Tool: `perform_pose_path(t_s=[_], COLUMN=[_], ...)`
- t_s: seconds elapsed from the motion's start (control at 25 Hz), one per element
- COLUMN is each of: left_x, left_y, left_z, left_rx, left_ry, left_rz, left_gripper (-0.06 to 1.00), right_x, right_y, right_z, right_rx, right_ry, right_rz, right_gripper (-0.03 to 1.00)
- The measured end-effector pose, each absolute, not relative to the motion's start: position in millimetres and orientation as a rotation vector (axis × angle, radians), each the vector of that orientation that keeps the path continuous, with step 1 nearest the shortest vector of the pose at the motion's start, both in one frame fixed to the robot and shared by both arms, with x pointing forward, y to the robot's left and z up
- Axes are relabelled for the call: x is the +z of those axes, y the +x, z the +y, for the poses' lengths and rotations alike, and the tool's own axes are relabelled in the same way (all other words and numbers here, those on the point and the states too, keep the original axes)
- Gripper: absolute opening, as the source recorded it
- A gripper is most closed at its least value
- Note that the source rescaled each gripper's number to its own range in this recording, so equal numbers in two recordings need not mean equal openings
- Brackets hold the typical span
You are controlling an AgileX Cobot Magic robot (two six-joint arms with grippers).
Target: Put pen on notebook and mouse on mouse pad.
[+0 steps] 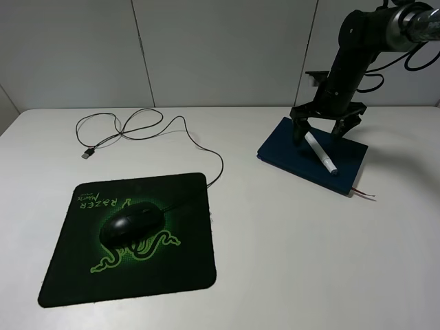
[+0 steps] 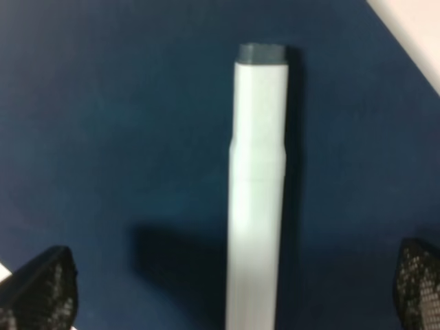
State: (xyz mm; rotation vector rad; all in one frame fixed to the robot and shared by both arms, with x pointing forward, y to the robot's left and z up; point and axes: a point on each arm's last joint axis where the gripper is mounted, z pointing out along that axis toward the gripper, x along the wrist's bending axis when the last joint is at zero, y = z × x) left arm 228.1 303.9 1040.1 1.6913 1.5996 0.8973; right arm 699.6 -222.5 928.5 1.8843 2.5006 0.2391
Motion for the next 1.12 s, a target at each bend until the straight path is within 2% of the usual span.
perform_pose_path(t_s=[0.2,0.8,1.12], left_x=[1040.1,1040.1,1040.1], left_y=[228.1,228.1,228.1], left_z=[303.9,303.9,303.9], left_rx=[0.897,0.897,0.897], left_ry=[1.691,1.691,1.691], left_rz=[1.6,1.6,1.6], left_gripper=[1.0,1.0,1.0], right_x=[938.0,1034.6,1077.0], right_y=[695.9,670.6,635.5], right_z=[-222.8,-222.1,-208.1], right_rx=[0.23,0.381,0.456], right_ry=[1.888,1.823,1.757], right_rz=[2.512,2.417,2.404], right_gripper=[1.0,1.0,1.0])
